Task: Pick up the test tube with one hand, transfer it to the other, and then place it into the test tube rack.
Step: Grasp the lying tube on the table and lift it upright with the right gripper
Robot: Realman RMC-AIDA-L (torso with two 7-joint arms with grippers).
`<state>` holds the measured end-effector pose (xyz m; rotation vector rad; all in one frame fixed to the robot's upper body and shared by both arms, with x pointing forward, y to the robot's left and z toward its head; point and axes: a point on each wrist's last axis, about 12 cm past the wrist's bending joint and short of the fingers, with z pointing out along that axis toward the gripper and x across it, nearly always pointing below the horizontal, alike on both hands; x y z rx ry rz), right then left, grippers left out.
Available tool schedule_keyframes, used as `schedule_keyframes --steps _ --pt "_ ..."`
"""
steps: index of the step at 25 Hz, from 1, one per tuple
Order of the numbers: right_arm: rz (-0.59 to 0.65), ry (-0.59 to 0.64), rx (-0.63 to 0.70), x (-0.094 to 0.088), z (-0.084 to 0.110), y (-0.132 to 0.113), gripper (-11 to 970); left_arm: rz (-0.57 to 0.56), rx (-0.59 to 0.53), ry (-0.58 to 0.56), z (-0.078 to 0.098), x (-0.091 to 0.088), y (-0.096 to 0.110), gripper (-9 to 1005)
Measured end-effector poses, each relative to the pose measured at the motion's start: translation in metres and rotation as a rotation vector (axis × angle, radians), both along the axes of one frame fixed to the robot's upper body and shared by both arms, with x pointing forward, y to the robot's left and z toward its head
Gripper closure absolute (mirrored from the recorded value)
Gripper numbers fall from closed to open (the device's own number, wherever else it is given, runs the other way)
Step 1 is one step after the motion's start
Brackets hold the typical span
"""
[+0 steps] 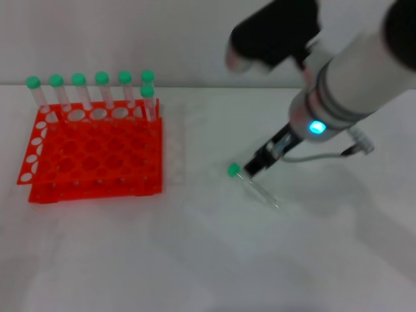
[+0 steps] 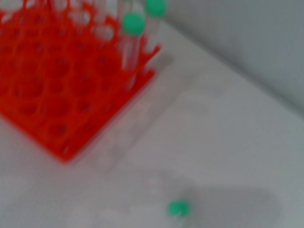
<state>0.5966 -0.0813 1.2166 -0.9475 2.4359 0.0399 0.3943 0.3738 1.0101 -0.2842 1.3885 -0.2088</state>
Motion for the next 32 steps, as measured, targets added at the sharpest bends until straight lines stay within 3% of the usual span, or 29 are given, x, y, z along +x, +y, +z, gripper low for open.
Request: schedule_keyframes --steps 4,9,17,32 --pt "-0.005 0.114 -0.010 0.005 -0.025 0.011 124 0.000 -0.001 0.002 -0.001 -0.001 -0.001 135" --pt "-0.034 0.170 -0.027 0.019 -0.043 0.011 130 -0.007 -0.008 -0.004 -0.001 0.001 -0.004 135" --pt "-0.046 0.207 -0.006 0.024 -0.061 0.003 315 -0.024 -0.013 -0.011 0.000 0.005 -0.008 135" --pt "-0.074 0.244 -0.011 0.029 -0.080 -0.009 323 -0.026 -0.030 -0.031 0.001 0.007 -0.011 136"
